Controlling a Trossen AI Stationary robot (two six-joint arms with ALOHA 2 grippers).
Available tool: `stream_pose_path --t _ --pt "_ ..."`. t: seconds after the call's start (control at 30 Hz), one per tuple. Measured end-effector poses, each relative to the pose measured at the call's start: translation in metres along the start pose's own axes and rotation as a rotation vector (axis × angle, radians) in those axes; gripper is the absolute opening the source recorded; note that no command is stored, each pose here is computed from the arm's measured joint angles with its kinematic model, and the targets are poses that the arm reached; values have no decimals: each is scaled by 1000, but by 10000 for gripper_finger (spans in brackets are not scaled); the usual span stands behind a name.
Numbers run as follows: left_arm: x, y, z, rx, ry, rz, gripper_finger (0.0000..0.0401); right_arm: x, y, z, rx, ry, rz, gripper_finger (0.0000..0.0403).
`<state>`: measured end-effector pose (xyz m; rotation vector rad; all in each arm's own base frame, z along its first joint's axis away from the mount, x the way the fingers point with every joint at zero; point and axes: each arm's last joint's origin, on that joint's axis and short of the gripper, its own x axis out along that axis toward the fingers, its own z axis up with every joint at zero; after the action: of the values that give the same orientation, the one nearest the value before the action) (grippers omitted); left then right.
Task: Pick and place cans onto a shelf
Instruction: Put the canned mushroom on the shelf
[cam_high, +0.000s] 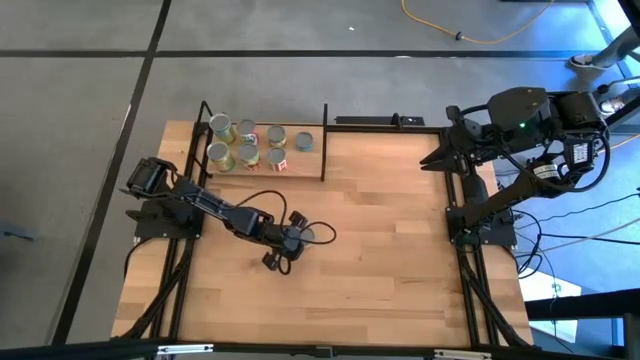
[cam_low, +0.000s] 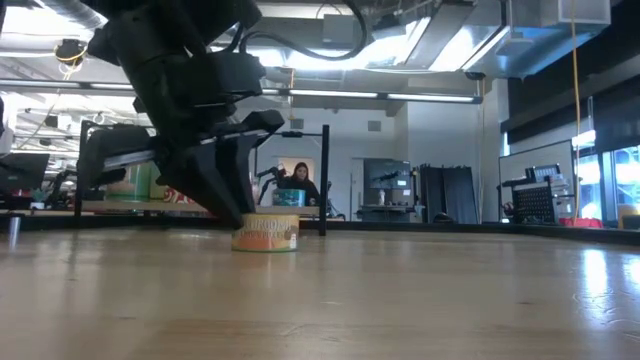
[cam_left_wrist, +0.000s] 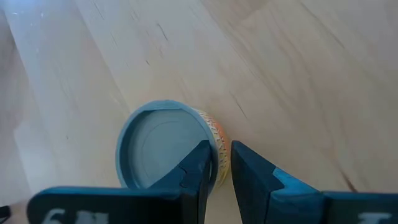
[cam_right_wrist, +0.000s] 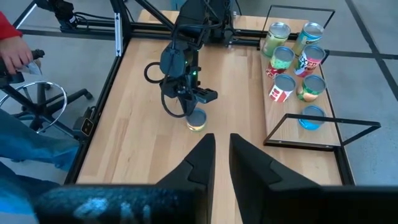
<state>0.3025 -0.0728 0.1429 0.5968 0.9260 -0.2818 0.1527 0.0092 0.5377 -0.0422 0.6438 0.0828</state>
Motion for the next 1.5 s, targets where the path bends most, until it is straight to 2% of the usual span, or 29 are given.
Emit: stream_pose_path --t 0.23,0.43,0.6,0.7,0.97,1.1,1.2,1.37,1.5 --pt "1 4 -1 -13 -1 15 52 0 0 0 2 0 0 49" --pt "2 11 -5 -44 16 30 7 0 0 0 31 0 0 49" --pt "1 13 -4 -181 8 22 4 0 0 0 34 0 0 49" --pt "-5 19 5 -217 25 10 3 0 0 0 54 0 0 49" --pt "-42 54 53 -235 33 18 2 0 0 0 54 0 0 49" --pt "-66 84 62 -357 92 77 1 0 0 0 54 0 0 49" --pt "-80 108 61 -502 126 137 1 0 0 0 52 0 0 49" --pt "-90 144 43 -742 161 227 1 0 0 0 49 0 0 49" --pt "-87 160 25 -803 176 225 1 0 0 0 49 0 0 49"
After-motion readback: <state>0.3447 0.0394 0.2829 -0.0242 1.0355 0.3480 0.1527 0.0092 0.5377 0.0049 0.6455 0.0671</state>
